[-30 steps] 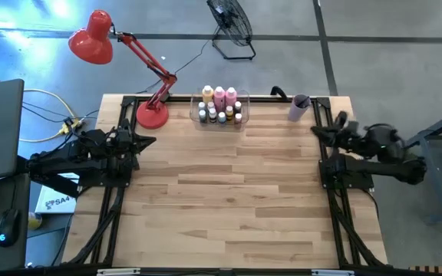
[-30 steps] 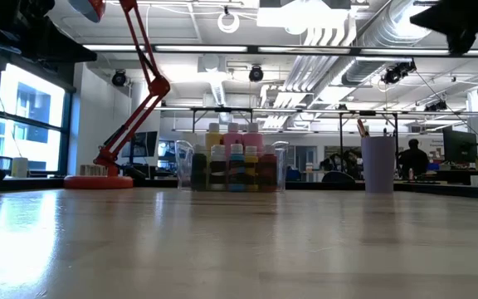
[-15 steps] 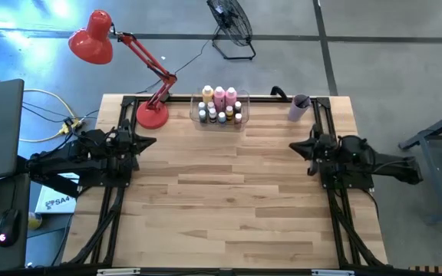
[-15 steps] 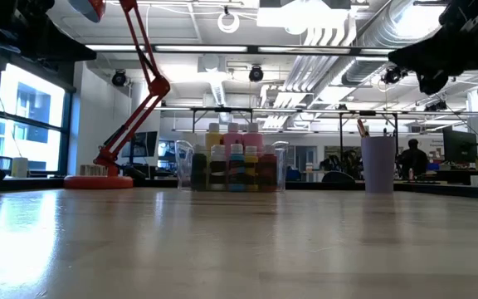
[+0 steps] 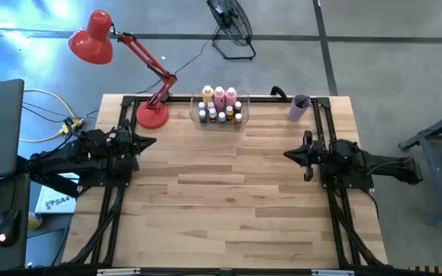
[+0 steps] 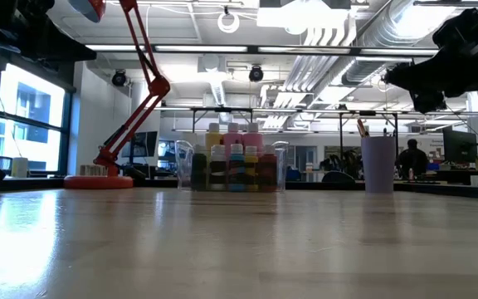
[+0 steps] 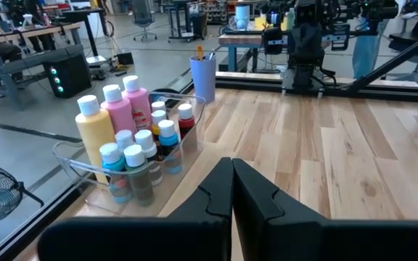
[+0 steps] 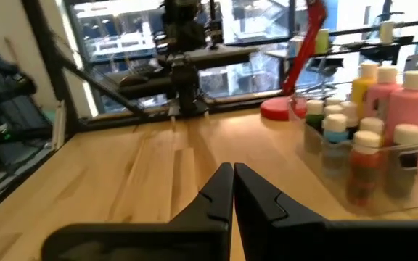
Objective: Pick & Place Paint Supplies
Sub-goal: Return to Home Position
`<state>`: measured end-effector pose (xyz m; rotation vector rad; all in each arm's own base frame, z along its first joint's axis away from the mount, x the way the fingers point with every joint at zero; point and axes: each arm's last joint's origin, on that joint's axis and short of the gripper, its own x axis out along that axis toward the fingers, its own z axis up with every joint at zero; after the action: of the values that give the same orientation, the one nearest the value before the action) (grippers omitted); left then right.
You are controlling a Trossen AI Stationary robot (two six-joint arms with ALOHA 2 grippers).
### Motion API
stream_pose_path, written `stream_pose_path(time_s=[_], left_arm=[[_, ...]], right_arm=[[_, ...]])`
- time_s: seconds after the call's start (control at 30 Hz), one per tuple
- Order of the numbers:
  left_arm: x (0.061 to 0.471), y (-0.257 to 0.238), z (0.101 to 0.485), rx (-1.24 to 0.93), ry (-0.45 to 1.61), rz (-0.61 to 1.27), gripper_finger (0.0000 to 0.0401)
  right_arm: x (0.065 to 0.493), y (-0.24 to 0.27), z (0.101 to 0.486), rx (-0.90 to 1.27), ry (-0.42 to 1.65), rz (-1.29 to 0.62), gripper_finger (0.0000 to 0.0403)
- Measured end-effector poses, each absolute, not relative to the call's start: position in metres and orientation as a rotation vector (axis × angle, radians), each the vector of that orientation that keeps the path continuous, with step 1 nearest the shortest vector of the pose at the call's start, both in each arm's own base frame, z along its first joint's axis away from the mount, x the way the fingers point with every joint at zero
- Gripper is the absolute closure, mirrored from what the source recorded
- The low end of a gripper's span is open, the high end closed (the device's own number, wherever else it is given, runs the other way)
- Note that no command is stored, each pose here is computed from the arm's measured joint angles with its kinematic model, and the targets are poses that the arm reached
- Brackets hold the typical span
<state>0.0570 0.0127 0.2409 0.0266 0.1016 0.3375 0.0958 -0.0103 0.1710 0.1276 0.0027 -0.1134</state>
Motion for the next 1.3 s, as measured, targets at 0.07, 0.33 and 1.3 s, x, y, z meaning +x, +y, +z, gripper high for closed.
stream_pose_path(time_s=[0.07, 0.33, 1.3], left_arm=[[0.057, 0.0127, 0.2409, 0.027, 0.102, 0.337, 0.0401], [0.057, 0.0128, 0.2407, 0.024, 0.103, 0.339, 0.0401], [0.058, 0.0103, 0.2469, 0.083, 0.046, 0.249, 0.0401]], right_arm=[[0.0959, -0.0099, 0.1708, 0.111, 0.006, -0.098, 0.0399], [0.0959, -0.01, 0.1708, 0.102, 0.006, -0.103, 0.0399], [0.096, -0.0106, 0.1705, 0.109, 0.006, -0.124, 0.0399]])
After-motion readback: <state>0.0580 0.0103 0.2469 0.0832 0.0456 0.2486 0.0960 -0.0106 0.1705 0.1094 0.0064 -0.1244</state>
